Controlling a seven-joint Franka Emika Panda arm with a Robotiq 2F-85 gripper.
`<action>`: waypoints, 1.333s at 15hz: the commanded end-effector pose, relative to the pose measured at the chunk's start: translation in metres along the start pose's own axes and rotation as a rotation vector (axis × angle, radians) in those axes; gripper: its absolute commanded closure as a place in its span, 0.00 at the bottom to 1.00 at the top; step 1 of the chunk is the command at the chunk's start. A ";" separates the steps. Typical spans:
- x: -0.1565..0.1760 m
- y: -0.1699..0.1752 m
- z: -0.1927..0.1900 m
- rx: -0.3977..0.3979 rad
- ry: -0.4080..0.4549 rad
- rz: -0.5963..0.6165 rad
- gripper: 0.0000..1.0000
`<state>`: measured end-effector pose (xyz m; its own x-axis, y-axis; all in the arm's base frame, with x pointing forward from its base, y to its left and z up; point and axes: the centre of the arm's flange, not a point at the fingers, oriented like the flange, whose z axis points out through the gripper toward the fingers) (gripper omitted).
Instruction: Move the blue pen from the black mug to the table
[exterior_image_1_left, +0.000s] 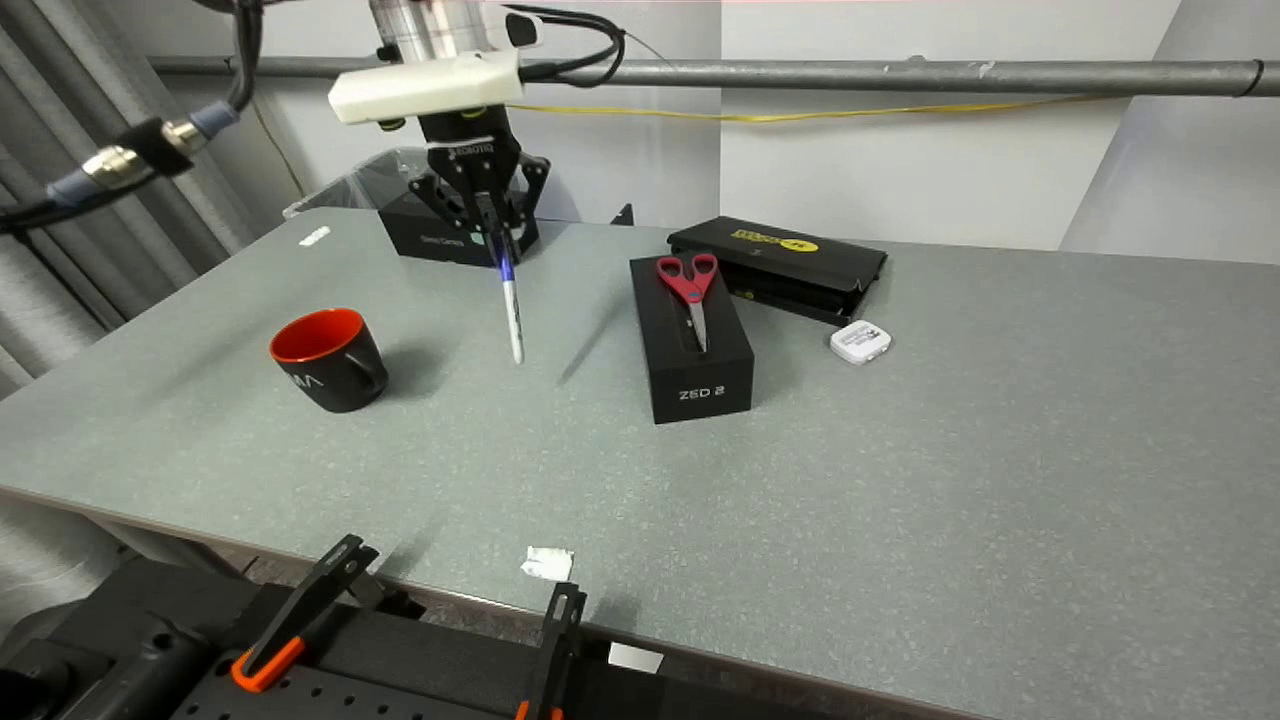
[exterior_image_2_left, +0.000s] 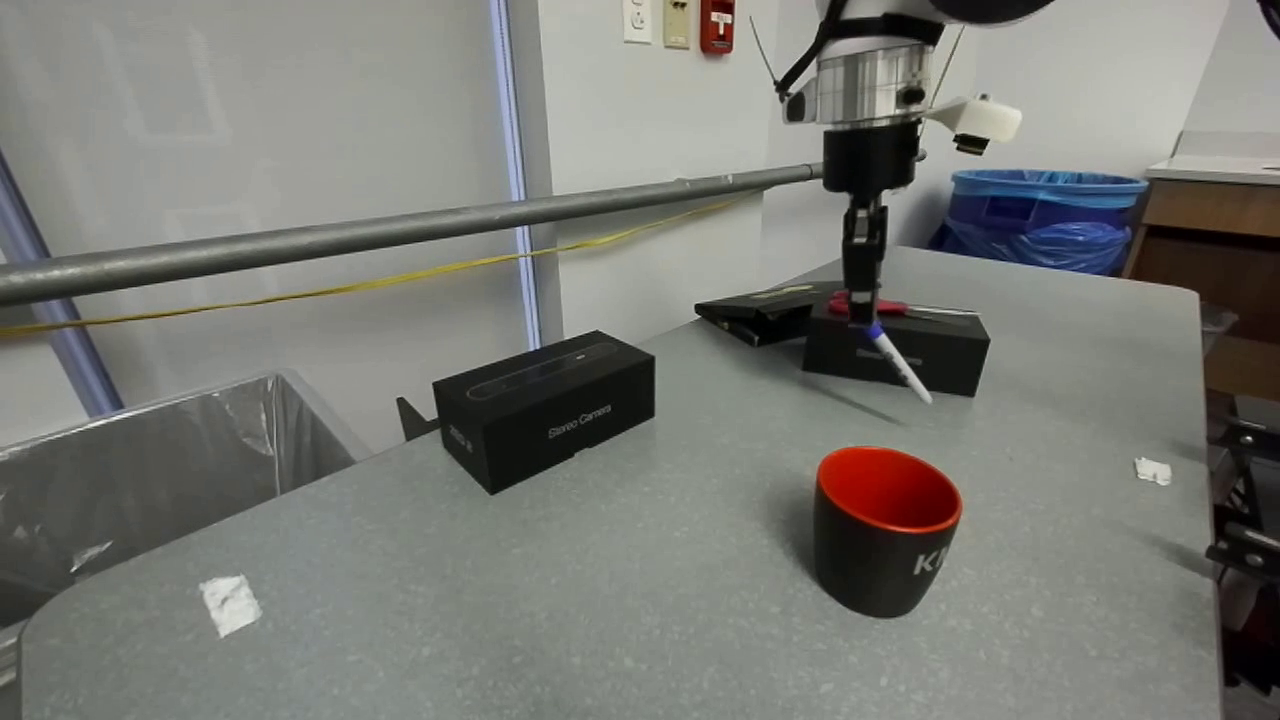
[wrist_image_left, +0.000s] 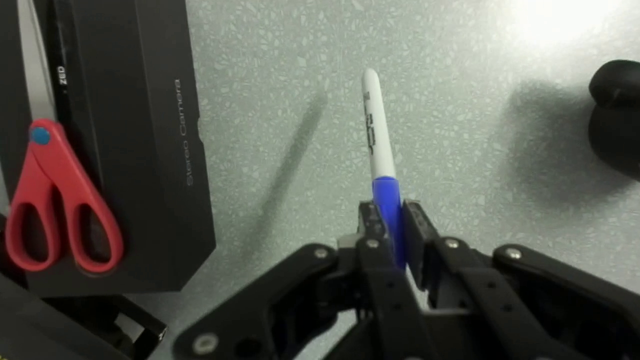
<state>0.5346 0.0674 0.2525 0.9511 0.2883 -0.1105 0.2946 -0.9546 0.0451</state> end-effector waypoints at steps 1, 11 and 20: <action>0.036 0.003 0.022 0.024 -0.015 0.061 0.96; 0.071 0.013 0.064 0.042 -0.087 0.145 0.59; 0.080 0.012 0.057 0.041 -0.062 0.145 0.03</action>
<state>0.5978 0.0709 0.1856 0.9735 0.1661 -0.1573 0.1729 -0.9845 0.0306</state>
